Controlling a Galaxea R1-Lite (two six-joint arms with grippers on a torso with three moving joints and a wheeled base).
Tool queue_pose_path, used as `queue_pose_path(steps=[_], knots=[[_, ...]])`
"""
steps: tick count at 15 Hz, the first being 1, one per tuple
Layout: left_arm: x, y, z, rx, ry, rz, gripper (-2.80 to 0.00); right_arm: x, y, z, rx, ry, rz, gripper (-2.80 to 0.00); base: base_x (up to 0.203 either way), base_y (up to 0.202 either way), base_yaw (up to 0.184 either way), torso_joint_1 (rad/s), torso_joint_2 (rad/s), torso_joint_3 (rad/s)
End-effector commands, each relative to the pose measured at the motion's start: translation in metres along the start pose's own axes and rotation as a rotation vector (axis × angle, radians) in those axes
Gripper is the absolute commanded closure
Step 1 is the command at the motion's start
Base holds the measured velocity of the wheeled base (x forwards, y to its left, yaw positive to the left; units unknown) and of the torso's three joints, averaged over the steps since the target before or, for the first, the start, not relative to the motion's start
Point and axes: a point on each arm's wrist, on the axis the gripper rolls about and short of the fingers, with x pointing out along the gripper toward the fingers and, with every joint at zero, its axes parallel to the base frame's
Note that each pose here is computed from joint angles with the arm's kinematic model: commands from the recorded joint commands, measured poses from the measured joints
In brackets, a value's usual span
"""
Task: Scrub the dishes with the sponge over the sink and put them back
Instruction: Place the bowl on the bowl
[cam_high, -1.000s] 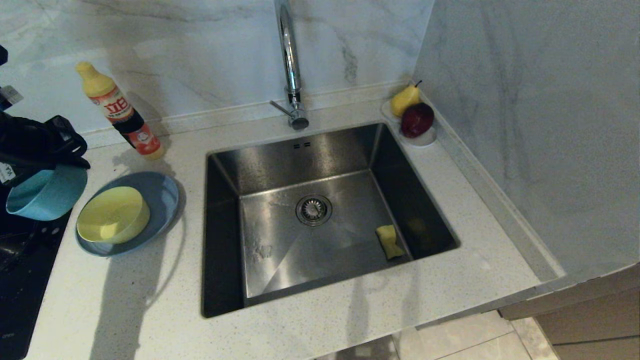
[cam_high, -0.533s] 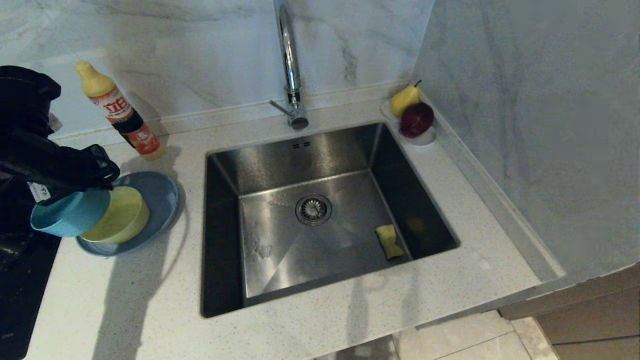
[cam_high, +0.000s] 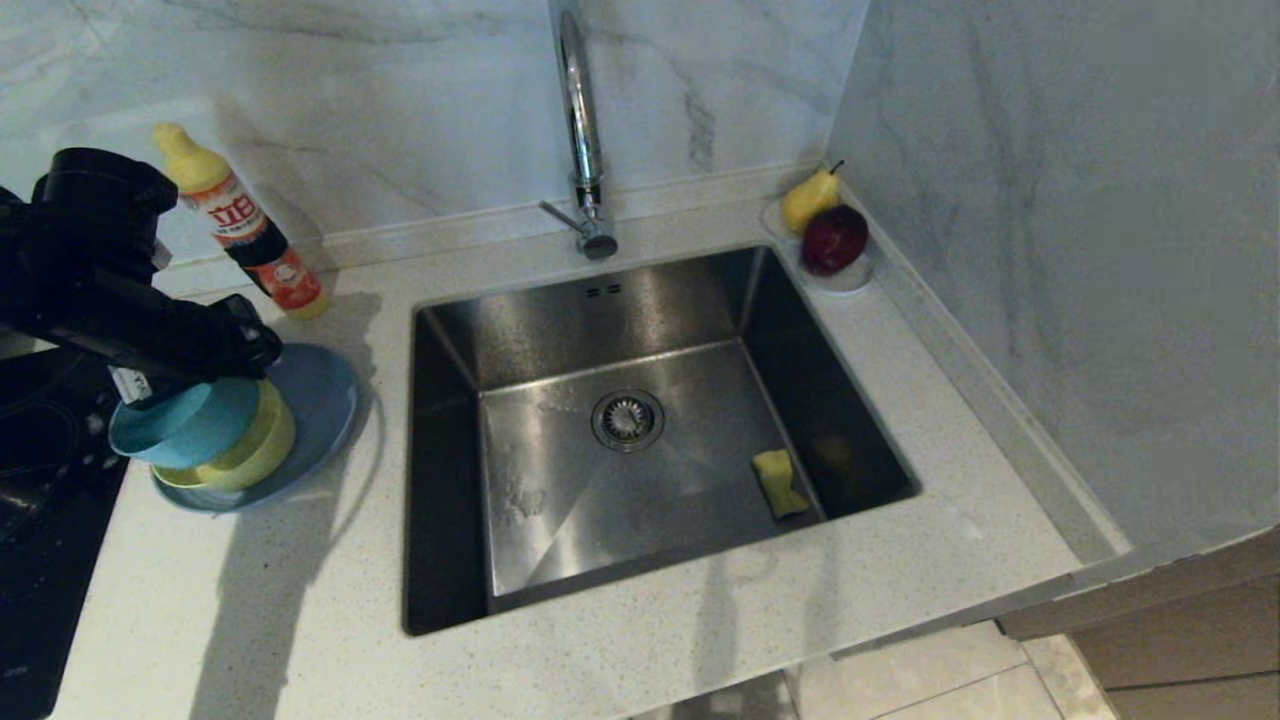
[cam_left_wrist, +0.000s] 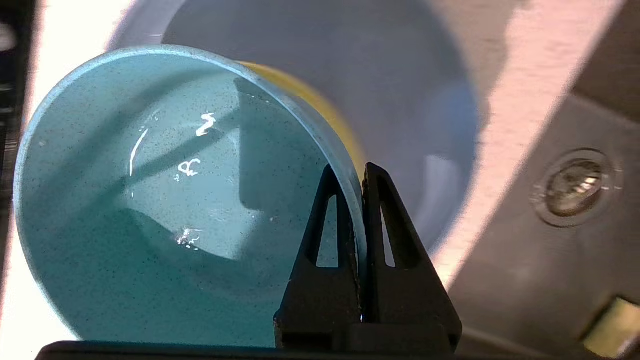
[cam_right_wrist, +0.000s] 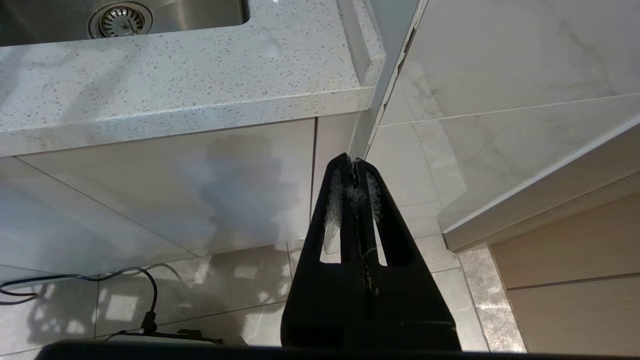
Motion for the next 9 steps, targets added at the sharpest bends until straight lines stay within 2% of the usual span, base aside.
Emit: queue_pose_path(steps=[1, 3, 7, 9], knots=[[-0.001, -0.009, -0.002, 0.007, -0.005, -0.017, 0.00, 0.000, 0.000, 0.000, -0.001, -0.002, 0.000, 0.00, 0.000, 0.000, 0.000, 0.000, 0.00, 0.000], [0.000, -0.012, -0.006, 0.013, 0.008, -0.015, 0.00, 0.000, 0.000, 0.000, -0.001, -0.002, 0.001, 0.00, 0.000, 0.000, 0.000, 0.000, 0.00, 0.000], [0.014, -0.010, -0.011, 0.020, 0.009, 0.068, 0.00, 0.000, 0.000, 0.000, -0.001, -0.002, 0.001, 0.00, 0.000, 0.000, 0.000, 0.000, 0.00, 0.000], [0.013, -0.011, -0.009, 0.021, 0.000, 0.064, 0.00, 0.000, 0.000, 0.000, -0.001, -0.002, 0.001, 0.00, 0.000, 0.000, 0.000, 0.000, 0.00, 0.000]])
